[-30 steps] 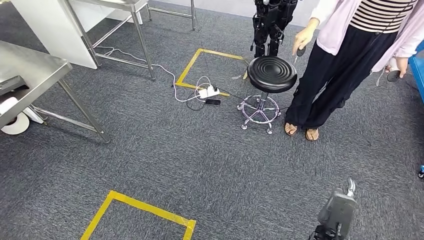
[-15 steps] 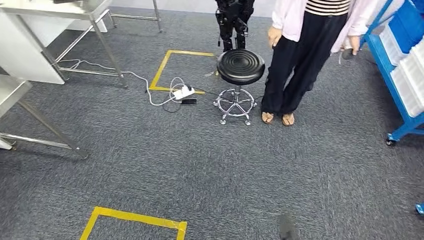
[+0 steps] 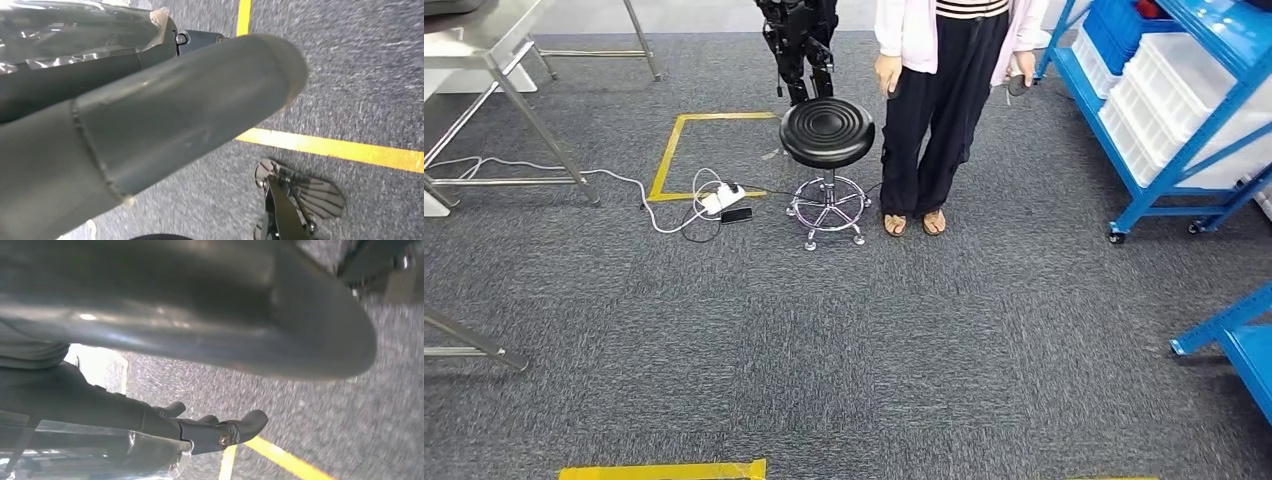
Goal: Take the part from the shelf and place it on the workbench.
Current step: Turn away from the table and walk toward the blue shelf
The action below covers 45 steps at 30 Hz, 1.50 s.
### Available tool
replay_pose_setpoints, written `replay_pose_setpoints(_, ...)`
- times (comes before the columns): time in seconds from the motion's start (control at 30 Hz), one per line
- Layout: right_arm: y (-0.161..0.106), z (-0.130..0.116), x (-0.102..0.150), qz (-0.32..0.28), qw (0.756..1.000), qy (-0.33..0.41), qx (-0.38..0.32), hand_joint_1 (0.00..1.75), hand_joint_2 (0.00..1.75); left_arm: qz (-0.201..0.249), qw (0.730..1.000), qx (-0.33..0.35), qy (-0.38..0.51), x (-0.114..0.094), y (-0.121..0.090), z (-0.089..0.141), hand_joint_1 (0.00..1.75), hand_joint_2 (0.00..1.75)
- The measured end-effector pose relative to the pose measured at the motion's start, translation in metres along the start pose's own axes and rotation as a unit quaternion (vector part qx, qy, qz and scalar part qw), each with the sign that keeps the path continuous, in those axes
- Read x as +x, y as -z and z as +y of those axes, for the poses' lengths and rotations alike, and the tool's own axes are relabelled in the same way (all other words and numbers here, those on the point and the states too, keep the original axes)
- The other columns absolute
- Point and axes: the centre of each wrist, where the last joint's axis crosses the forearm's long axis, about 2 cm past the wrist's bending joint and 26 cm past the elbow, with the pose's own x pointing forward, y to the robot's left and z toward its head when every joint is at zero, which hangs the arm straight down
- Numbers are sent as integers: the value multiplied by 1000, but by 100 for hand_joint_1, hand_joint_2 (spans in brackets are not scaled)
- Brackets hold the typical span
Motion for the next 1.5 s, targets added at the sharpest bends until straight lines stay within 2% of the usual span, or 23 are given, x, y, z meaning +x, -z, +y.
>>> replay_pose_setpoints(0.1, -3, 6, 4, -12, 1000, -23, 6, 0, 0, -5, 1000, -5, 17, 2, -1, -4, 0, 0)
replay_pose_setpoints(0.5, -5, -1, 27, -36, 999, 17, 3, 0, 0, -4, 1000, -2, 22, -2, -2, -6, 0, 0)
replay_pose_setpoints(1.5, -1, -5, 13, 11, 991, 135, 1, 0, 0, -15, 999, -12, 47, -3, -2, -5, 0, 0)
